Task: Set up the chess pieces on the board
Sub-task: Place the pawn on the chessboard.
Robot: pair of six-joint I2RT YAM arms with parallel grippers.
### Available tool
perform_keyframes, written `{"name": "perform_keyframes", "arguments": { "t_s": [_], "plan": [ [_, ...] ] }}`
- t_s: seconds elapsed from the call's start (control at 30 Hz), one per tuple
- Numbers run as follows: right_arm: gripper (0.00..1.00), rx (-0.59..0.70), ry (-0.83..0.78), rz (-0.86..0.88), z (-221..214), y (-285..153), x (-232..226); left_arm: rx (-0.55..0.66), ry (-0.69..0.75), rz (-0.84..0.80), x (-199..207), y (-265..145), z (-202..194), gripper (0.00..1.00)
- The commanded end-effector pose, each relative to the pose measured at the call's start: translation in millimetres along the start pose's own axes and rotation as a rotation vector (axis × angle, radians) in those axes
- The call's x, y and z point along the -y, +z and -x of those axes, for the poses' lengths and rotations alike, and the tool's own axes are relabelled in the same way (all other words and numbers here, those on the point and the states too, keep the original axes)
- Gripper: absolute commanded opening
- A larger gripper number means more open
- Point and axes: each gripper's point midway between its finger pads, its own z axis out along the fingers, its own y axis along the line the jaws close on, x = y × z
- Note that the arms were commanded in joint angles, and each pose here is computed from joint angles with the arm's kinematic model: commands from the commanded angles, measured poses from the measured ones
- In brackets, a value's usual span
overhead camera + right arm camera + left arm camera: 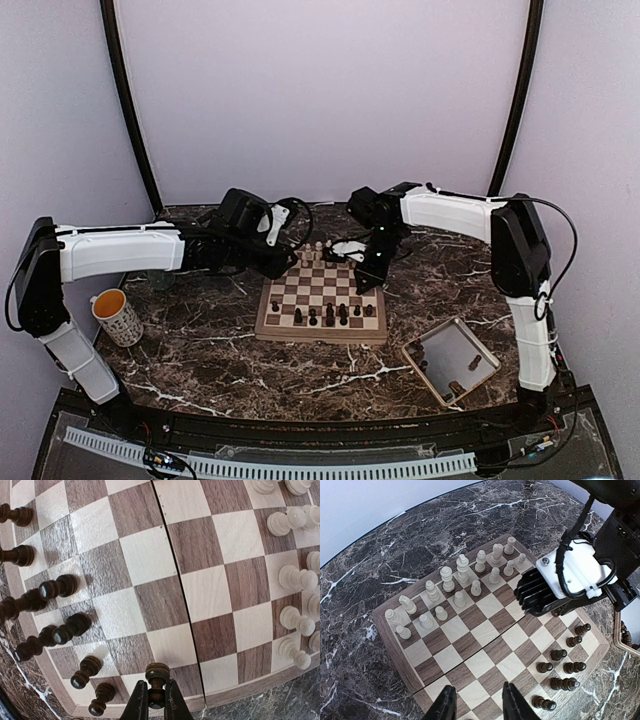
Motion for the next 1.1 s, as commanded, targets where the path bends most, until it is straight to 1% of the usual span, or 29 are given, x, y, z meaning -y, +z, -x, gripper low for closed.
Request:
{"name": "perform_keyframes", "arguments": {
  "t_s": [0.0,0.23,0.4,0.57,0.63,0.7,0.73,0.77,0.8,0.93,1.0,1.07],
  "plan": [
    [0.00,0.019,-0.008,-0.013,21.7,-5.2,-1.7,0.029,-0.015,0.000,-1.8,-6.0,5.9,0.34],
    [0.01,0.026,-0.054,0.021,51.3,7.6,-16.2,0.039,-0.020,-0.009,-0.4,-6.8,7.7,0.34],
    [0.01,0.023,-0.087,0.037,64.3,18.8,-28.6,0.041,-0.020,0.002,-2.5,-9.3,6.9,0.34],
    [0.01,0.026,-0.095,0.037,71.7,24.9,-31.0,0.040,-0.024,-0.001,-2.3,-10.3,4.9,0.34],
    [0.04,0.030,-0.087,0.049,73.2,26.2,-32.0,0.038,-0.026,-0.006,-1.4,-9.7,4.7,0.34],
    [0.13,0.040,-0.084,0.053,76.1,24.0,-32.7,0.037,-0.027,-0.015,0.3,-10.0,5.0,0.34],
    [0.22,0.046,-0.081,0.053,77.2,21.4,-32.6,0.034,-0.025,-0.019,1.0,-10.1,4.9,0.34],
    [0.27,0.053,-0.082,0.050,78.7,17.1,-32.5,0.030,-0.023,-0.021,1.5,-10.5,4.8,0.34],
    [0.28,0.060,-0.082,0.040,80.0,11.0,-30.7,0.029,-0.019,-0.024,2.0,-11.5,5.6,0.35],
    [0.29,0.114,-0.066,0.021,80.2,-21.8,-23.8,0.013,0.011,-0.032,3.9,-13.5,8.2,0.35],
    [0.30,0.147,-0.048,0.032,73.6,-38.0,-21.2,-0.010,0.027,-0.044,6.5,-11.3,7.6,0.35],
    [0.30,0.196,-0.030,0.022,67.0,-63.8,-16.7,-0.035,0.040,-0.063,10.2,-8.4,6.1,0.35]
  ]
}}
